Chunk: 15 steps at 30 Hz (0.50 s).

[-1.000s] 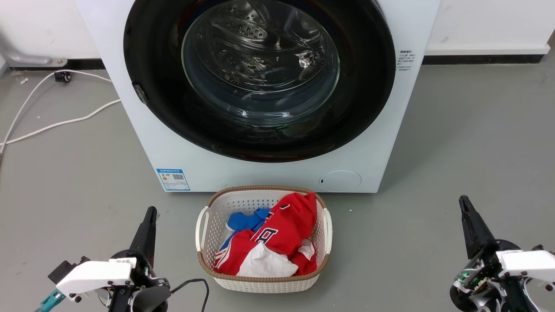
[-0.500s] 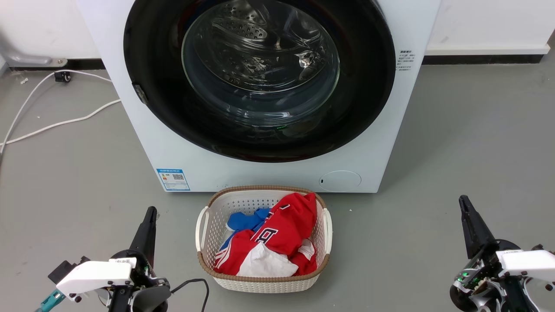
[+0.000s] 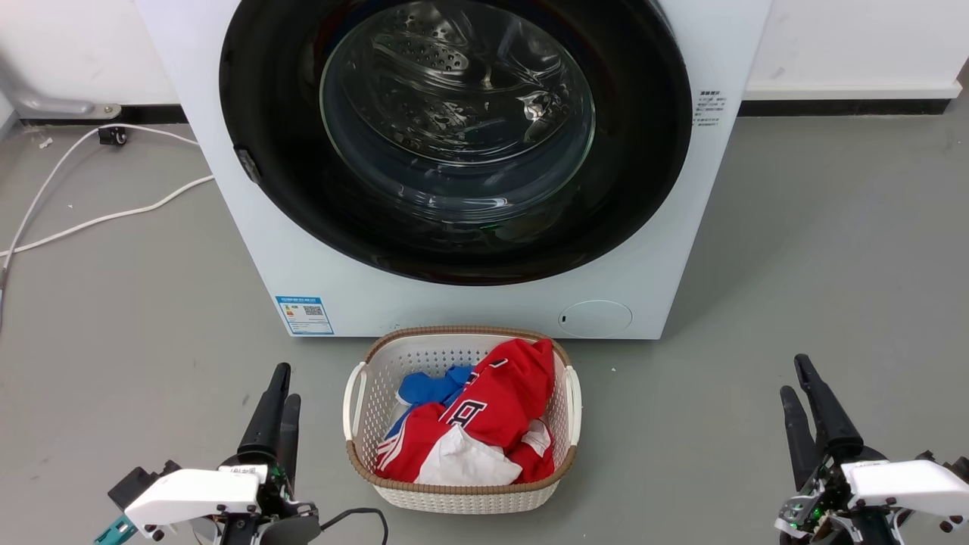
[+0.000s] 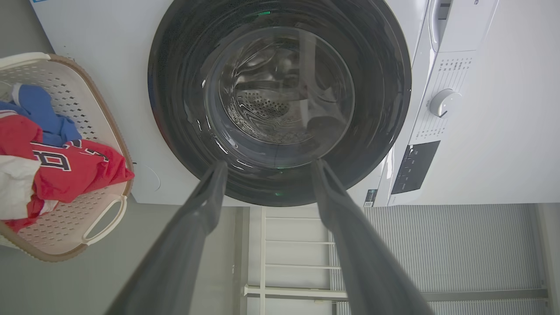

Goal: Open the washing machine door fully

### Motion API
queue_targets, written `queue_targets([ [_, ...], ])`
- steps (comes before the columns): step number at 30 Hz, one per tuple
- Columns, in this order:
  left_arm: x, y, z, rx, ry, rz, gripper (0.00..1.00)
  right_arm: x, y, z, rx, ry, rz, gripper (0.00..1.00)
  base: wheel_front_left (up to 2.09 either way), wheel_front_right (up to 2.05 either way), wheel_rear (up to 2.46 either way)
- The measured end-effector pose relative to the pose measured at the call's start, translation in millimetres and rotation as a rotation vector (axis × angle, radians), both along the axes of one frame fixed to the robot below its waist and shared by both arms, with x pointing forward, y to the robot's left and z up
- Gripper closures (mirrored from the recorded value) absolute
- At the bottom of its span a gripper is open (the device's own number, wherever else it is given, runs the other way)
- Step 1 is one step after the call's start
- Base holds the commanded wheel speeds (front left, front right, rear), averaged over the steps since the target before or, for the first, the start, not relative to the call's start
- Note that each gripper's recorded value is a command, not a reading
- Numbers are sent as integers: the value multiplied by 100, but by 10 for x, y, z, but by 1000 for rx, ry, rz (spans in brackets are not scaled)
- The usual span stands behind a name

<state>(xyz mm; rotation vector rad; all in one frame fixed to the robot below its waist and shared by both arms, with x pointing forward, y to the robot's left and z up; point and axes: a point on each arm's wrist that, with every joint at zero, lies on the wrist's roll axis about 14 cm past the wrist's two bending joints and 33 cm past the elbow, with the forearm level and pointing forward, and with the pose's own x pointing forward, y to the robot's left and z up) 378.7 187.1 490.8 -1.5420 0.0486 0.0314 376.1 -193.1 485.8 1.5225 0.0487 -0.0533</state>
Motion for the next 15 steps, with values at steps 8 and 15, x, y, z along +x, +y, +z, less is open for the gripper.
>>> queue_targets([
  [8,-8,-10,126,115,-38,2,0,-3,72,60,-163,-17,24,0,0,0,0],
  [15,-16,-42,214,271,-67,-6,0,-2,100,132,-316,-41,31,0,0,0,0],
])
